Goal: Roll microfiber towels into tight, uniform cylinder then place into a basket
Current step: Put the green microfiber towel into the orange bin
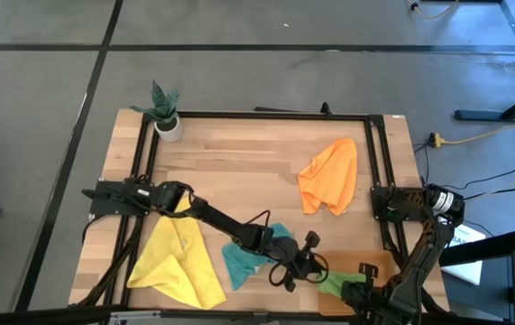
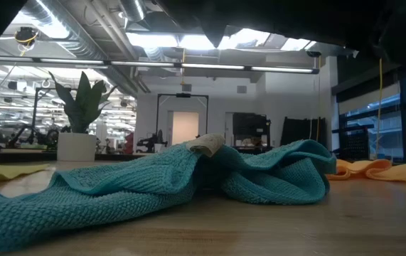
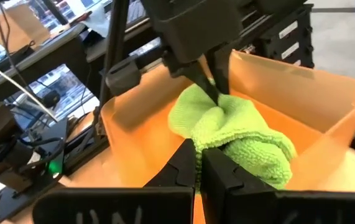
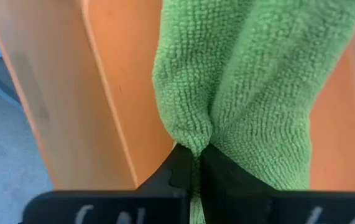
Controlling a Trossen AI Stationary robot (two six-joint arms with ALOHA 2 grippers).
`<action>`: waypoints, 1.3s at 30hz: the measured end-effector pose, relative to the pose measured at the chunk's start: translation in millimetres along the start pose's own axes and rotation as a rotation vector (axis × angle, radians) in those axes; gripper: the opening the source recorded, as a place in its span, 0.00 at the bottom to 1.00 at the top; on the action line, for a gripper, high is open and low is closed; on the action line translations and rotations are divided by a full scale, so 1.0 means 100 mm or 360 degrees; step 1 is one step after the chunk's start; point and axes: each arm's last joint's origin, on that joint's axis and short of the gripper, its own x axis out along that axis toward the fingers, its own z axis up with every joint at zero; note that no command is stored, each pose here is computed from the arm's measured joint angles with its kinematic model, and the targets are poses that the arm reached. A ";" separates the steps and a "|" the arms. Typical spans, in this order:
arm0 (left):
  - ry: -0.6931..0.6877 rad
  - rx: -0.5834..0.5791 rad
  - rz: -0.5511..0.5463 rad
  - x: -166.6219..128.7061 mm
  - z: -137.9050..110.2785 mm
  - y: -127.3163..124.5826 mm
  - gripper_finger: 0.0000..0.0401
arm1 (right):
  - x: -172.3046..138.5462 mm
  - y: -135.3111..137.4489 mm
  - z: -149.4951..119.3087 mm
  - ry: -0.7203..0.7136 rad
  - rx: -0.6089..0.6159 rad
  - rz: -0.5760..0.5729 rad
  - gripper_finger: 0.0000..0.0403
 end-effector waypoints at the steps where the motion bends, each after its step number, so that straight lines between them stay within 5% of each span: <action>1: -0.0002 -0.0003 -0.0003 0.00 0.01 -0.01 0.00 | 0.00 0.00 0.00 0.0002 0.0000 -0.0001 0.03; 16: -0.0032 -0.0041 -0.0034 -0.01 0.05 -0.06 0.16 | 0.00 0.00 -0.01 0.0055 0.0002 0.0007 0.03; 22: 0.0017 -0.0034 0.0153 -0.06 0.16 -0.03 0.16 | 0.00 0.02 -0.01 0.0052 0.0007 0.0043 0.03; 39: 0.0490 -0.0117 0.0013 -0.59 0.62 -0.01 0.14 | 0.00 0.09 -0.01 0.0068 -0.0139 0.0154 0.04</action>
